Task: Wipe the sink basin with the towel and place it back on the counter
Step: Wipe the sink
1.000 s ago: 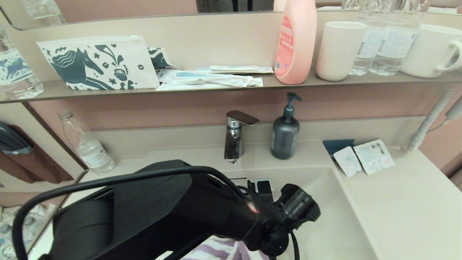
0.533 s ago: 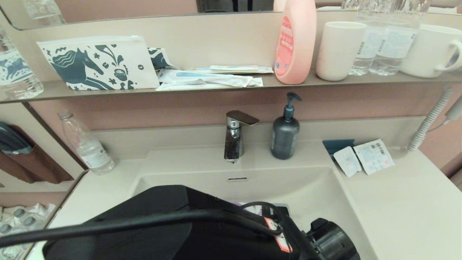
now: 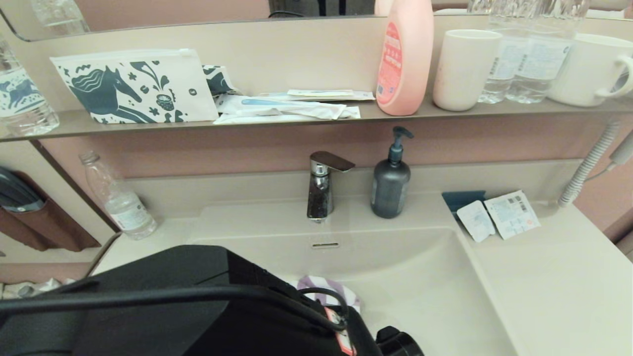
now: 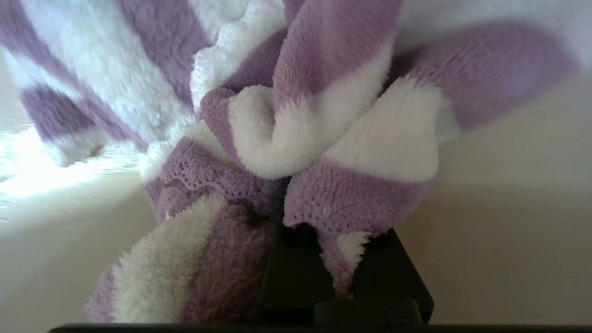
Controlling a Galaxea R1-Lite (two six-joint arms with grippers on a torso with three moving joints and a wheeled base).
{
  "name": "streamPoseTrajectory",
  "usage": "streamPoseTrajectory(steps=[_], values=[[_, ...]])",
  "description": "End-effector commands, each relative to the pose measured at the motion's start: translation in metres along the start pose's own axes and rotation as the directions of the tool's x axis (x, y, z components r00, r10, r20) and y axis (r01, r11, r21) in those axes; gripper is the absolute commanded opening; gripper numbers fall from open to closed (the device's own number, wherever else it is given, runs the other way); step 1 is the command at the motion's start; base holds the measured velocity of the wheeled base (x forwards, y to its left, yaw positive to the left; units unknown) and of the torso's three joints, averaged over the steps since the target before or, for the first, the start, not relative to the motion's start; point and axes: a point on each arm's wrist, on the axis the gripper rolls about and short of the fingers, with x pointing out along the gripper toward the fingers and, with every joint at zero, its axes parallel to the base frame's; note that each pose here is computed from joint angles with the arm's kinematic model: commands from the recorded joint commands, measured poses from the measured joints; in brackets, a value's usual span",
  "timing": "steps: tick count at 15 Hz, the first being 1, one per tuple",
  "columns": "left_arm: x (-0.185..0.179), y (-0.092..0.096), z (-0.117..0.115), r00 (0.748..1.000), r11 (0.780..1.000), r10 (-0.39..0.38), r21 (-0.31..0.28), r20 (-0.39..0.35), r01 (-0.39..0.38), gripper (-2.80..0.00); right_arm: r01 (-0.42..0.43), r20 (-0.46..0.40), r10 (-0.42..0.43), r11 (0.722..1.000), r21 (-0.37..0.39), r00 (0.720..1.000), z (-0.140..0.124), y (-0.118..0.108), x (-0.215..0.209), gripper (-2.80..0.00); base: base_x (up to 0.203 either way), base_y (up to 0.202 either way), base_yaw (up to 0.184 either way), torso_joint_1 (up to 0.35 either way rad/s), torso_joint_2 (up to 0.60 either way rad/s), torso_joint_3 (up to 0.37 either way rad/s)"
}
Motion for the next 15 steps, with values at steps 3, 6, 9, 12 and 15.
streamPoseTrajectory(steps=[3,6,9,12,15], values=[[0.018,0.060,0.016,0.999,0.999,-0.036,-0.001,0.032,0.036,-2.80,0.000,-0.001,0.000,1.000,0.000,1.000,0.000,0.000,0.000,-2.80,0.000,0.000,0.000,0.000,0.00,0.000],[0.038,0.090,0.040,0.997,0.999,-0.042,0.029,0.069,0.040,-2.80,0.000,0.000,0.000,1.000,-0.001,1.000,0.000,0.000,0.000,-2.80,0.000,0.000,0.000,0.000,0.00,0.000],[0.057,0.110,0.063,0.987,0.998,-0.056,0.034,0.148,0.051,-2.80,0.000,-0.002,0.000,1.000,0.000,1.000,0.000,0.000,0.000,-2.80,0.000,0.000,0.000,0.000,0.00,0.000],[0.080,0.103,0.079,0.950,0.994,-0.104,0.001,0.294,0.108,-2.80,0.000,0.000,0.000,1.000,0.001,1.000,0.000,0.000,0.000,-2.80,0.000,0.000,0.000,0.000,0.00,0.000],[0.109,0.079,0.084,0.900,0.990,-0.110,-0.038,0.421,0.139,-2.80,0.000,-0.002,0.000,1.000,-0.001,1.000,0.000,0.000,0.000,-2.80,0.000,0.000,0.000,0.000,0.00,0.000]])
